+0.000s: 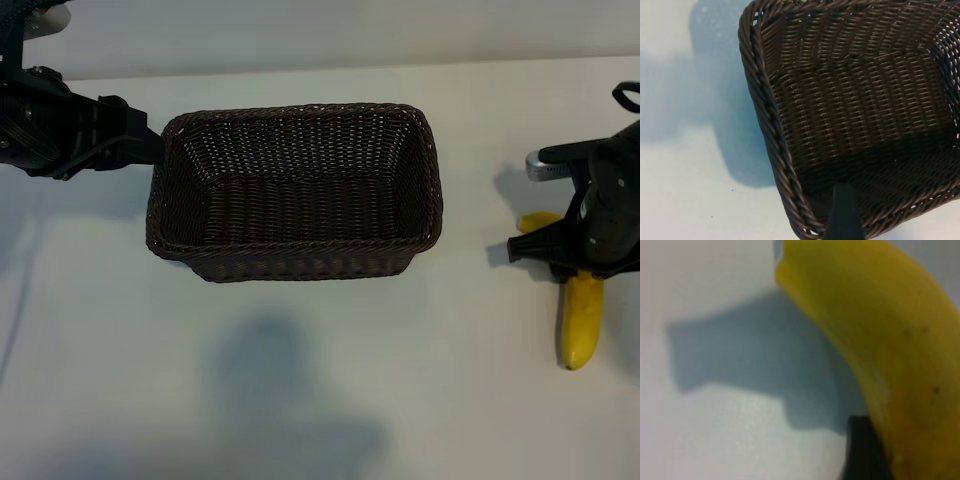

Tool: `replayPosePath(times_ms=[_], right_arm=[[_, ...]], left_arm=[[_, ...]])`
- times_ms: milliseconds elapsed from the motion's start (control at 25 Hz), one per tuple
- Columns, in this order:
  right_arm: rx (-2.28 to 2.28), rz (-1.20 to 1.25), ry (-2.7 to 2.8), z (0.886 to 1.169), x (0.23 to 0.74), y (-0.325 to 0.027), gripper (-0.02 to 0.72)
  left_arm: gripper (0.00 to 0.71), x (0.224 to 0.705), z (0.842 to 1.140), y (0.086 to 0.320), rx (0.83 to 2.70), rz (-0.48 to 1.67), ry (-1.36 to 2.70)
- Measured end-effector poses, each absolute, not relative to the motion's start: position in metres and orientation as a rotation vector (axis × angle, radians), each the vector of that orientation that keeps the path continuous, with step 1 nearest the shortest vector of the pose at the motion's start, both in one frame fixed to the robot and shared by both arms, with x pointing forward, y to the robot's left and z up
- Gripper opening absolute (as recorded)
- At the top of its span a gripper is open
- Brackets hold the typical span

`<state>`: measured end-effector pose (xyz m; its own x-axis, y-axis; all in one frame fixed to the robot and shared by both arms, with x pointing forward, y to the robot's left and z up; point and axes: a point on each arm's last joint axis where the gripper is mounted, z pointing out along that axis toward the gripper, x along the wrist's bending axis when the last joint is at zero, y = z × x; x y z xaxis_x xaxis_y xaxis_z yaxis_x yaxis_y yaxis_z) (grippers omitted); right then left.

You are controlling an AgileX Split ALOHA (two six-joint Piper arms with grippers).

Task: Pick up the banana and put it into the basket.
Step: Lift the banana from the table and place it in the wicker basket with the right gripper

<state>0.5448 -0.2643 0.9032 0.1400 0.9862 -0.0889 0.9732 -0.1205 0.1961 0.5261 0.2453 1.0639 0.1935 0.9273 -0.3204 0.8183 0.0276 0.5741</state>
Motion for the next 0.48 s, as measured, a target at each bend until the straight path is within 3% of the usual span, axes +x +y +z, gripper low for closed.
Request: replayPosePath(times_ms=[480], right_arm=[[2.091, 0.277, 1.870, 0.993, 0.566, -0.263, 0.410]], left_arm=[[0.587, 0.526, 1.064, 0.245, 1.805, 0.209, 1.635]])
